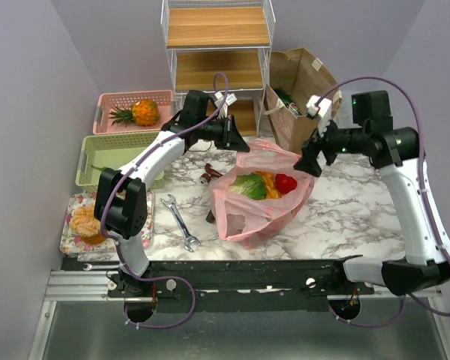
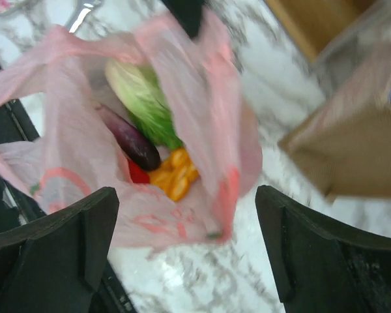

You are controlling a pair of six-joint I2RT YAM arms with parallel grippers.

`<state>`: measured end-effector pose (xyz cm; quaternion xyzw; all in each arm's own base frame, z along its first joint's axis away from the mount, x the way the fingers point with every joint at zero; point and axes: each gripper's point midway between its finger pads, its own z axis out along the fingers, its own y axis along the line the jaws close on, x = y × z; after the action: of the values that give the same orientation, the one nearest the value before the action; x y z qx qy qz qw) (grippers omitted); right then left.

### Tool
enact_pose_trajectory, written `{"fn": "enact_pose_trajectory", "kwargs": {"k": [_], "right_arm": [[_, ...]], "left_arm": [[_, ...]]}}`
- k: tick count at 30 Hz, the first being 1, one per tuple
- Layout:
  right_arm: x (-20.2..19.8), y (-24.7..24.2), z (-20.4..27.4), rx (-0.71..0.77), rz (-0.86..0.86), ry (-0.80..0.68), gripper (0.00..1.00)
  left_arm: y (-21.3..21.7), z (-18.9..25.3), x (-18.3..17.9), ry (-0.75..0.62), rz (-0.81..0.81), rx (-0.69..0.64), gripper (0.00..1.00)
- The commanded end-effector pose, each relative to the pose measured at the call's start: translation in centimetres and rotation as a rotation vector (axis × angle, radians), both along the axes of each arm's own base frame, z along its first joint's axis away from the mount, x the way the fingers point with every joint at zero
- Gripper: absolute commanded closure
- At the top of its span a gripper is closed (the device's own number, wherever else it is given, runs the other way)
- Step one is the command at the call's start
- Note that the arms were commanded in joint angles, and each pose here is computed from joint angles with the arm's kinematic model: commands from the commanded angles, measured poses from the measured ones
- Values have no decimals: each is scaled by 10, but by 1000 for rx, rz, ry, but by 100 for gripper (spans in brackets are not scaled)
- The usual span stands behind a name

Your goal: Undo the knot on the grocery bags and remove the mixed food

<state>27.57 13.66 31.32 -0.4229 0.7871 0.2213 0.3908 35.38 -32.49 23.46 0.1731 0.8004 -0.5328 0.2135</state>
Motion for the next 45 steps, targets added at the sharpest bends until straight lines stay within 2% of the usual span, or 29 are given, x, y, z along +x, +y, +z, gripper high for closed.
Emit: {"fn": "enact_pose_trajectory", "kwargs": {"k": [1,7,14,18,20,21,23,24,26,27,29,31,35,38,40,45], "right_arm": [[0,35,6,-116,124,-220,6],[15,66,-21,-217,233,-322,6],[28,69,-80,-413,356,-441,6],[40,58,-104,-485,313,-459,9],[47,54,-105,-498,259,-469,21],[51,53,-105,-497,224,-466,35],[55,49,-104,-499,166,-447,58],[56,48,-104,-497,148,-436,69],[55,48,-101,-475,110,-408,96],[54,49,-99,-459,94,-394,99],[49,50,-95,-419,63,-351,99],[43,53,-91,-374,32,-306,99],[33,58,-88,-293,-21,-222,99],[28,59,-85,-253,-59,-179,99],[28,58,-82,-234,-85,-164,99],[28,57,-71,-170,-148,-114,99]], "left_arm": [[-7,-3,-6,-19,-11,30,100],[-6,-3,-6,-51,-13,45,100],[-4,-1,-5,-78,-14,57,100],[-3,8,-8,-134,-43,59,100],[1,19,-15,-200,-83,57,95],[5,24,-22,-215,-112,61,89],[15,34,-32,-254,-154,71,64],[23,40,-34,-269,-152,69,48],[43,63,-35,-329,-122,36,34],[52,73,-35,-368,-104,22,30],[74,100,-36,-507,-77,9,27],[84,119,-50,-697,-121,30,27],[76,113,-103,-940,-352,88,27],[61,84,-132,-1022,-549,161,28],[52,63,-144,-1049,-646,189,24],[28,24,-155,-1102,-769,221,17]]}}
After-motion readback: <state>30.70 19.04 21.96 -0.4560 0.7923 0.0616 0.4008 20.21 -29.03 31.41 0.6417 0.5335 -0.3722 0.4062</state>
